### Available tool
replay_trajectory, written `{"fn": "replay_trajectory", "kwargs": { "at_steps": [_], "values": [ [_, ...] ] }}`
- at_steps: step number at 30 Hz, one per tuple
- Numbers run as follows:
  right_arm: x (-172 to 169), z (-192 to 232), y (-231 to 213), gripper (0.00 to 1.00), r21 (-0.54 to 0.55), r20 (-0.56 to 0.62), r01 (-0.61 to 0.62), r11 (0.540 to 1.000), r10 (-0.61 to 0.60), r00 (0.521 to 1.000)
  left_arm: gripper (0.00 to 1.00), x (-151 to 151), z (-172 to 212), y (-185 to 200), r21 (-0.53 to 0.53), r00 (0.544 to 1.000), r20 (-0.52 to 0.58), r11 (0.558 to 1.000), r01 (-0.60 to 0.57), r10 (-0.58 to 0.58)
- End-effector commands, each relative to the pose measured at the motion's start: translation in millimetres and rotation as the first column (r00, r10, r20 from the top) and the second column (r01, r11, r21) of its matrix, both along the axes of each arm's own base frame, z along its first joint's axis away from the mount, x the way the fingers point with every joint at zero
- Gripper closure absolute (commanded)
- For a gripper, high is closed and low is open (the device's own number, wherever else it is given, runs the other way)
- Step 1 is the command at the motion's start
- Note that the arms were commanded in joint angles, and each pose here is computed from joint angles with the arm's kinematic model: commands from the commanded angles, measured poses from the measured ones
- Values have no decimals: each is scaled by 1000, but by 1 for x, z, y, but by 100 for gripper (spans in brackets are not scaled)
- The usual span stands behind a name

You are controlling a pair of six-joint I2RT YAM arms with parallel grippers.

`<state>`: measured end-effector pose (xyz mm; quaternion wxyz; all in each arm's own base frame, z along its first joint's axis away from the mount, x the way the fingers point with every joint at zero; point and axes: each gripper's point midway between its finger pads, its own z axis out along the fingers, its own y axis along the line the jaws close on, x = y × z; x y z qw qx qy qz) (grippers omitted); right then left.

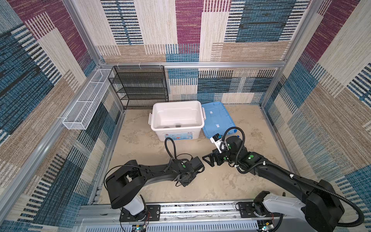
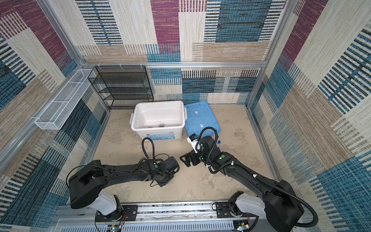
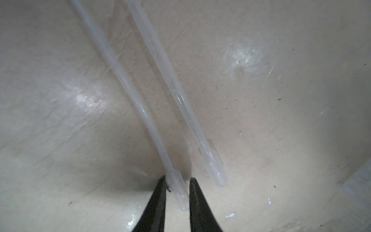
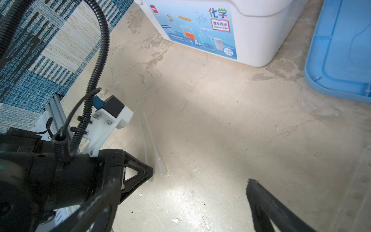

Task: Organize the chemistry lab equipment
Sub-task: 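Lower the left gripper onto the bulb end of a clear dropper and close, then lift the dropper and carry it over the bin with the left gripper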

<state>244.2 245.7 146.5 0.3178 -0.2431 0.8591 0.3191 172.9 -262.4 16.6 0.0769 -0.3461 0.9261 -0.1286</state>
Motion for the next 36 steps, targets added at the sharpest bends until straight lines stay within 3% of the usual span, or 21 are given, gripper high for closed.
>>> {"fn": "replay_trajectory", "kwargs": {
  "at_steps": [1, 5, 10, 16, 20, 25, 32, 36],
  "values": [
    [3, 2, 2, 0, 11, 11, 5, 1000, -5, 1000, 86, -6, -4, 7, 14, 999, -27, 1000, -17, 17],
    [-1, 3, 6, 1, 31, 3, -26, 999, 26, 1000, 90, -5, 1, 13, 23, 1000, -8, 999, -23, 23],
    [-22, 9, 28, 0, 135, -40, -168, 977, 174, 984, 90, -5, 7, 22, 23, 999, 19, 999, -36, 36],
    [-31, 2, 39, 1, 126, -72, -212, 969, 222, 972, 90, 1, 26, 46, 57, 994, 93, 997, -60, 54],
    [-24, 13, 46, 1, 119, -33, -200, 973, 205, 978, 90, 9, 47, 61, 79, 987, 155, 996, -48, 35],
    [-1, 46, 43, 1, 136, 72, -101, 986, 92, 993, 90, 20, 82, 78, 114, 968, 251, 993, -34, 4],
    [16, 103, 51, 1, 212, 178, -91, 973, 53, 983, 93, 50, 161, 90, 197, 885, 439, 977, 76, -157],
    [33, 129, 52, 1, 222, 246, -51, 974, -6, 969, 96, 74, 207, 77, 196, 808, 532, 965, 173, -253]
  ]
}}
